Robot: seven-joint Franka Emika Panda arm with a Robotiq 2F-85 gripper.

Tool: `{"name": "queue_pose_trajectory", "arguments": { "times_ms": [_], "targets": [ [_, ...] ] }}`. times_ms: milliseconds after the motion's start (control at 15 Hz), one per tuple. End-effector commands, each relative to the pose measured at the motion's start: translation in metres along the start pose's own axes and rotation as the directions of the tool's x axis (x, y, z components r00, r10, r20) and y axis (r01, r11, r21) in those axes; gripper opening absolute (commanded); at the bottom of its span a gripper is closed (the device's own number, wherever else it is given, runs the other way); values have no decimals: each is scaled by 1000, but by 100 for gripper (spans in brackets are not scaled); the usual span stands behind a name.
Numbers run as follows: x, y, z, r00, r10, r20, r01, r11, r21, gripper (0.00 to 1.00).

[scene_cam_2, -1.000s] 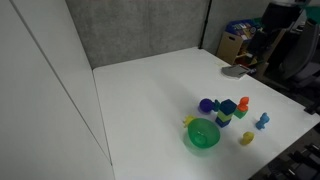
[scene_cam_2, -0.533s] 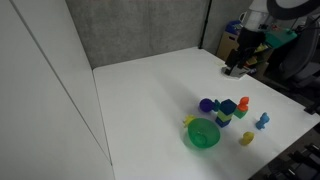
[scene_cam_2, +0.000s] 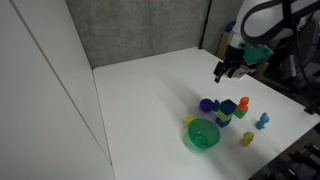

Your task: Place the purple ball in the bowl

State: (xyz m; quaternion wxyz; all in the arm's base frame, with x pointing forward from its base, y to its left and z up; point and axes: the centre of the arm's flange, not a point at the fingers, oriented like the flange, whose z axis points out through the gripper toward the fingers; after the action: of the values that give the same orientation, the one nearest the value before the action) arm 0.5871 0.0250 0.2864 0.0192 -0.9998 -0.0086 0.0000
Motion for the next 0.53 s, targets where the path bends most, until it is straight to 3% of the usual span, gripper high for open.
{"name": "queue_pose_trajectory", "arguments": {
  "times_ms": [0,467],
  "targets": [
    [29,6,27,999,50,0,-50,999,3,100],
    [46,11,80,995,97,31,-96,995,-13,100]
  ]
}}
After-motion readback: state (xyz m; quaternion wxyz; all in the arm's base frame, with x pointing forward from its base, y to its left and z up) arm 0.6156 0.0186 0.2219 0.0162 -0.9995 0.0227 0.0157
